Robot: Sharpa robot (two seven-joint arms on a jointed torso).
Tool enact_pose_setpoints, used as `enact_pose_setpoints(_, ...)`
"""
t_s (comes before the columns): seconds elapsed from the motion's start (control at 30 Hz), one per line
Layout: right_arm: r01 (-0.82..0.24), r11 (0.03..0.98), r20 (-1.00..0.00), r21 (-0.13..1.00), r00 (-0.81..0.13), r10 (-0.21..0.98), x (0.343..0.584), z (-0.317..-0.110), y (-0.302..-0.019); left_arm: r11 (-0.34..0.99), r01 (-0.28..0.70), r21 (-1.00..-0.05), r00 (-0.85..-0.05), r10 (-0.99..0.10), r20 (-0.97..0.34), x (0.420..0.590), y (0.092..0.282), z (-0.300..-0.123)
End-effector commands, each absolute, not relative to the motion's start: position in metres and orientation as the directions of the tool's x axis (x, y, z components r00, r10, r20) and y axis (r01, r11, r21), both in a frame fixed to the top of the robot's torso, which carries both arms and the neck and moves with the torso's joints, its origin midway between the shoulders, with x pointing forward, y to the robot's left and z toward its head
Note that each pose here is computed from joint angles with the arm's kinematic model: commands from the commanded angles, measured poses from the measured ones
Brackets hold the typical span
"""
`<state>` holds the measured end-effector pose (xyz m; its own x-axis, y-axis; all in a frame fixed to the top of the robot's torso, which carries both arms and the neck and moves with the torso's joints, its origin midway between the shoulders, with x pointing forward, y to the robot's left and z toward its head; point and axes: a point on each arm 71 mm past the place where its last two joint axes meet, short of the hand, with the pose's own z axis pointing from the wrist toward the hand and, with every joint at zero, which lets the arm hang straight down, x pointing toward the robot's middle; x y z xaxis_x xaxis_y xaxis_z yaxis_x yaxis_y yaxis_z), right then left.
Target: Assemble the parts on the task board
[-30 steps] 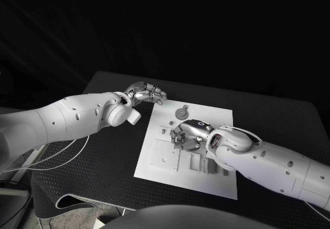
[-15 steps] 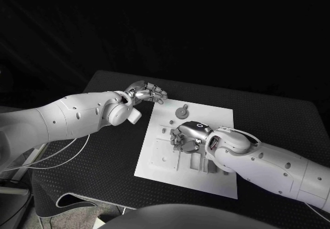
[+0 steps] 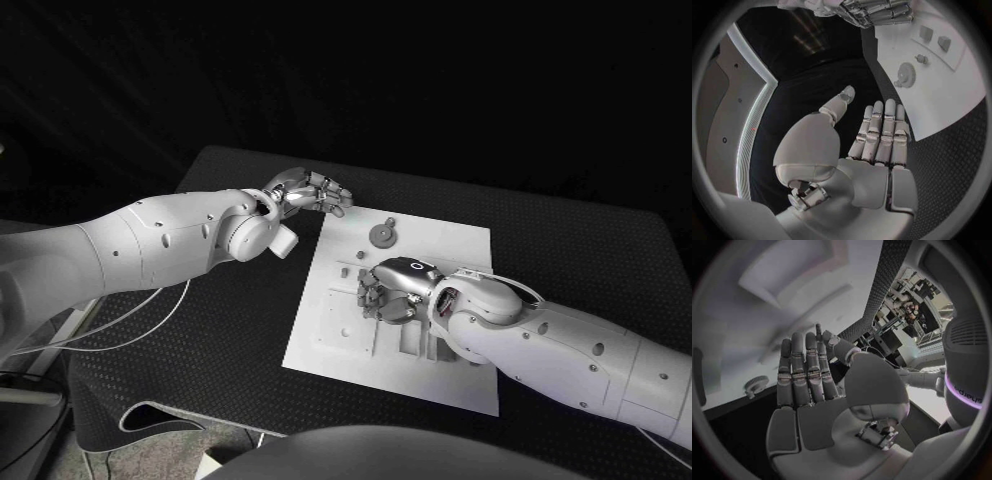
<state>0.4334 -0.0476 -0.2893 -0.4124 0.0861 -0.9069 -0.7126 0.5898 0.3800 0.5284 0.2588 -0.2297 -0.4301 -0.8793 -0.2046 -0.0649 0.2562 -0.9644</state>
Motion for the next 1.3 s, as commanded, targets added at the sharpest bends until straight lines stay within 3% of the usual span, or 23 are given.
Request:
enact_pose_setpoints(0.03,-0.72,0.587,-0.911,0.371,-0.404,0.08,0.4325,-0.2901,-0.0469,0.243,-0.061,-0.968,-0.443,-0.876,-0.192,0.5282,0.2557,-0.2286)
enact_pose_setpoints(0.7,-0.718,0.604,-0.917,0.345,-0.395,0.055,0.4347,-0.293,-0.05,0.244,-0.063,-0.968,-0.442,-0.876,-0.192,0.5283,0.2564,-0.2287)
enact_pose_setpoints(1.3,-0.77,0.588,-0.944,0.248,-0.328,-0.032,0.4295,-0.2995,-0.0439,0.244,-0.062,-0.968,-0.442,-0.876,-0.193,0.5283,0.2568,-0.2286)
